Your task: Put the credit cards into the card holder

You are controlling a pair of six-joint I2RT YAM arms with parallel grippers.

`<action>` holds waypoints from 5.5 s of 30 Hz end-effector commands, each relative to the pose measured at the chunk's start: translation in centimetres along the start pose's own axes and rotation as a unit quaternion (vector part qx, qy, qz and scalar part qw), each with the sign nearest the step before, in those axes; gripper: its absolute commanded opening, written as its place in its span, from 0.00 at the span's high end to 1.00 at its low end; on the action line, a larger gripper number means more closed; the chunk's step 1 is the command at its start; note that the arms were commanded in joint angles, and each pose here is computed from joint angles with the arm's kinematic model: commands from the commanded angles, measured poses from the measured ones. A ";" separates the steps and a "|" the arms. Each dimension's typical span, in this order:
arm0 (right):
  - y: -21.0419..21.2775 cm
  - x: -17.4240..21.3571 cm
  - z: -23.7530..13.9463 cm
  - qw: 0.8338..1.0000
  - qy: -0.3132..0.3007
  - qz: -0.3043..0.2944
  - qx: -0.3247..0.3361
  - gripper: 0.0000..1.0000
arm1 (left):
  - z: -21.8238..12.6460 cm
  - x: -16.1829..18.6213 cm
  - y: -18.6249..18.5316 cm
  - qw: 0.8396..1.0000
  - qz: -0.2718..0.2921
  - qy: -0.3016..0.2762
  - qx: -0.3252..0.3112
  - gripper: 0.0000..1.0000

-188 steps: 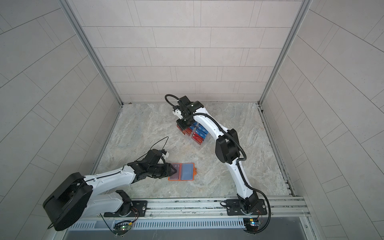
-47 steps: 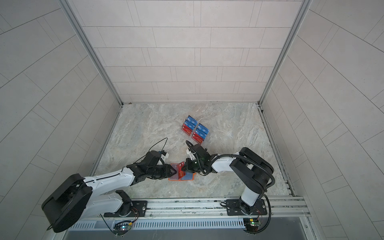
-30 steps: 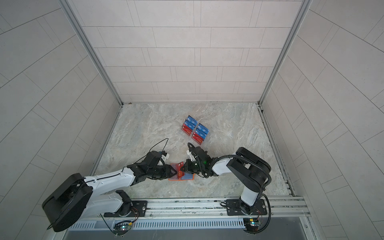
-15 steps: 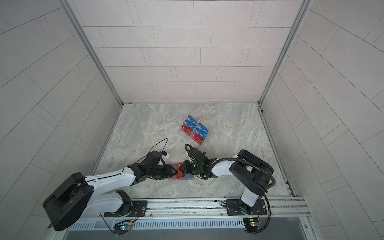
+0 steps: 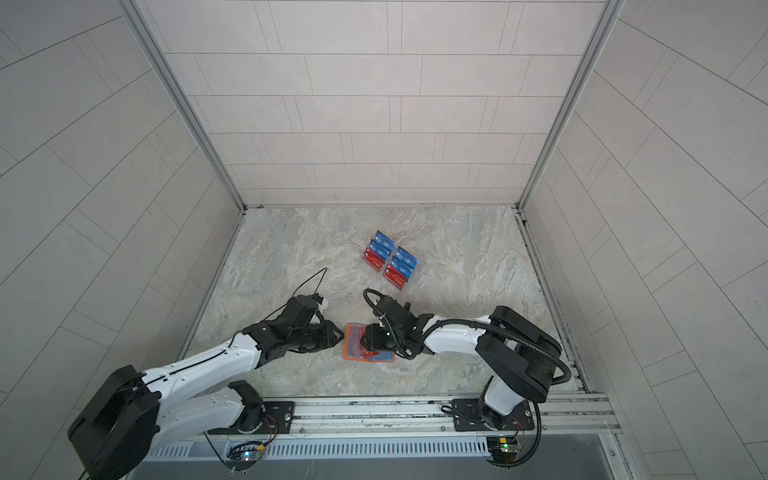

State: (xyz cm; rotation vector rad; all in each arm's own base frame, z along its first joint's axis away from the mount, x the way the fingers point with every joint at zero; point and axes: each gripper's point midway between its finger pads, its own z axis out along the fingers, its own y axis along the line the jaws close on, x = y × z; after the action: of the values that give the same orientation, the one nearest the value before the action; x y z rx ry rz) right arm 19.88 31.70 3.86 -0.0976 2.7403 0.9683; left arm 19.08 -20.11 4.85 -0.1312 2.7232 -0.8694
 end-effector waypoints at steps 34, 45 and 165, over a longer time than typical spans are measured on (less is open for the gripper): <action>0.4 1.7 0.5 0.995 0.043 -0.040 0.082 0.45 | 0.7 1.0 0.0 0.999 0.036 0.008 0.007 0.74; 0.8 2.2 0.9 0.995 0.062 -0.041 0.070 0.43 | 1.2 0.6 0.6 0.999 0.040 0.023 -0.013 0.66; -6.6 0.4 -1.6 0.985 0.103 -0.052 0.129 0.80 | 6.4 2.8 -5.6 0.990 -0.060 0.055 0.118 0.58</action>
State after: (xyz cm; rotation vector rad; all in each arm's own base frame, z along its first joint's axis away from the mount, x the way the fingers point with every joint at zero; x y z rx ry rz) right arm 20.79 26.83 2.50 -0.3358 2.9302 0.6840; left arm 18.97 -29.60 3.15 -0.1707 2.6757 -1.2893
